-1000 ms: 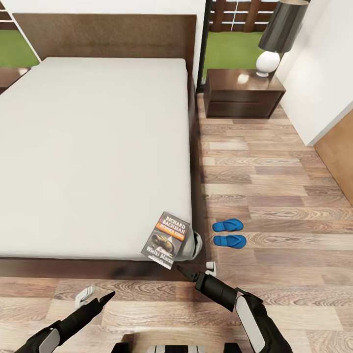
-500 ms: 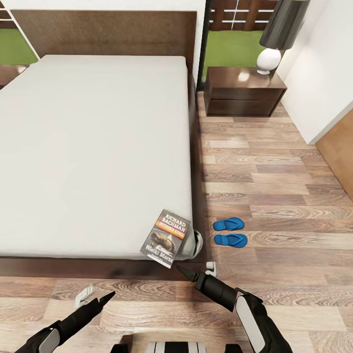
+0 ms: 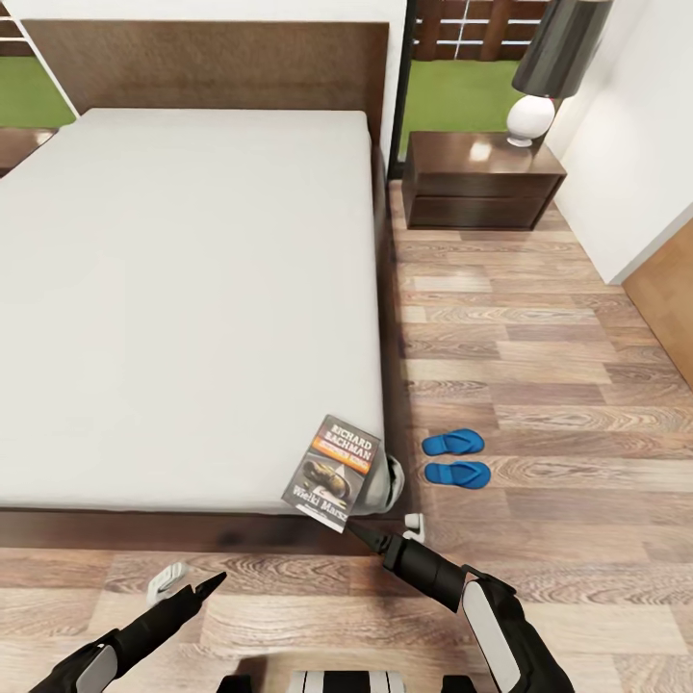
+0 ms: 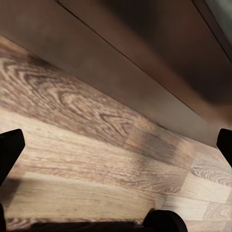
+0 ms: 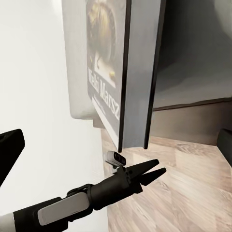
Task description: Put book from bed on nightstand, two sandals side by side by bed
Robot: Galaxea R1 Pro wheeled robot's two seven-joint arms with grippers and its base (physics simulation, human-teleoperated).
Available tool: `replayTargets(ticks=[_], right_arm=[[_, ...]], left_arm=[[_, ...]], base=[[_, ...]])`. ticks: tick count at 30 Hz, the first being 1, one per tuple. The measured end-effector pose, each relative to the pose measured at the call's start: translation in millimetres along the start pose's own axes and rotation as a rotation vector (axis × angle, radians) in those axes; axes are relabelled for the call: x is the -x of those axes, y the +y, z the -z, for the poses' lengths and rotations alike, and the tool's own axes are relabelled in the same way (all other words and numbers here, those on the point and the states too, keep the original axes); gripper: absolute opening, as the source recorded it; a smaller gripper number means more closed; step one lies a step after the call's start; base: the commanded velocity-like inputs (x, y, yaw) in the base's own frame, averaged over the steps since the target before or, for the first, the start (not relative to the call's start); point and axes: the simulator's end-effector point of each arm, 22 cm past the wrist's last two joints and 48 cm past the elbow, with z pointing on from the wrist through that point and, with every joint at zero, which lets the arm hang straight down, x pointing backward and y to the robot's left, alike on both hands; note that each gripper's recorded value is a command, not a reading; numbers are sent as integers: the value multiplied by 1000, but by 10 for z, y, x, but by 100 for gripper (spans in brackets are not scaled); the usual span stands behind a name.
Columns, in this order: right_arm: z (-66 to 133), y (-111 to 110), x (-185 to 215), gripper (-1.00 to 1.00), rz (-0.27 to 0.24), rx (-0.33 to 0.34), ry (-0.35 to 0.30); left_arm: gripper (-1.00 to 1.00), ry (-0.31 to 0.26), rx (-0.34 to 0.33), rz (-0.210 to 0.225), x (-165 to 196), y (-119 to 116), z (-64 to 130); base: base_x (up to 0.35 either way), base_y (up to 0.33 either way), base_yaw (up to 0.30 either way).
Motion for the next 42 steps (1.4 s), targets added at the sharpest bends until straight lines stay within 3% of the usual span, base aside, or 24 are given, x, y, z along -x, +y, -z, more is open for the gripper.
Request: replayTargets(ticks=[42], right_arm=[[1,1,0,100,0,0,0]], left_arm=[[100,0,1,0,1,1,1]], base=[[21,15,0]])
